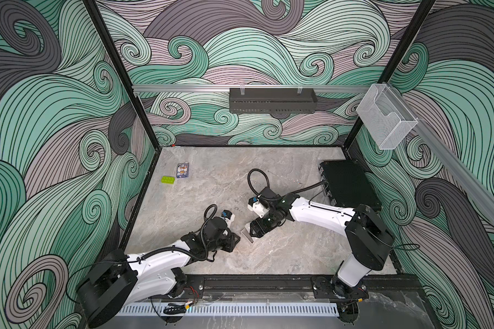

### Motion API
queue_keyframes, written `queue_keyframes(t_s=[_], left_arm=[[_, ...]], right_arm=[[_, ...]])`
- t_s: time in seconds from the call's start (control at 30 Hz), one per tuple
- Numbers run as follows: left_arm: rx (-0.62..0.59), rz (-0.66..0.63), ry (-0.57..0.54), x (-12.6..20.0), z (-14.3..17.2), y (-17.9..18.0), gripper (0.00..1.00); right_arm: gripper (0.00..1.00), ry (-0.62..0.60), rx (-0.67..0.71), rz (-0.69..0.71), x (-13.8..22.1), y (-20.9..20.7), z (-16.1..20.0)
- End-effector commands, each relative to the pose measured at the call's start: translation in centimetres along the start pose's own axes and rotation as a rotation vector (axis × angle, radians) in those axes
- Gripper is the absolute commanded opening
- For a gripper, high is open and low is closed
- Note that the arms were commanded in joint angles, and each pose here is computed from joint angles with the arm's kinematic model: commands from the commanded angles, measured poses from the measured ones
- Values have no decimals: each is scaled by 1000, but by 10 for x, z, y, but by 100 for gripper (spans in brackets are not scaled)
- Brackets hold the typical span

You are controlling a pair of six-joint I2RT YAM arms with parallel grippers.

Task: Take the necklace out of the lift-off lid jewelry box
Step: Close the lid on the jewelry box.

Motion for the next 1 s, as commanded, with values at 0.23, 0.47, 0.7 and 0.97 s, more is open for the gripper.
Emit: queue_keyframes(t_s=[0.23, 0.47, 0.7, 0.97], left_arm=[[-22, 18, -17, -12, -13, -14, 29], [-22, 2, -32, -15, -17, -14, 29], [-26, -33, -57, -17, -21, -11, 29], [-35, -36, -73, -18, -26, -12, 29]], right_arm=[[79, 39, 42, -47, -6, 6, -5], [80, 51, 29, -68, -10, 8, -3], [81, 48, 51, -74, -12, 14, -5], [85, 43, 72, -58, -13, 20, -10]])
Point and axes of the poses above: each gripper's point midway between its finger pads, its own x axis back along the fingers, its own y axis along the line the jaws close on, z = x × y, the point moved 4 cm from there along x, back along the fingers, and after that the axes turned 2 degrees about x, right-handed, at the moved point
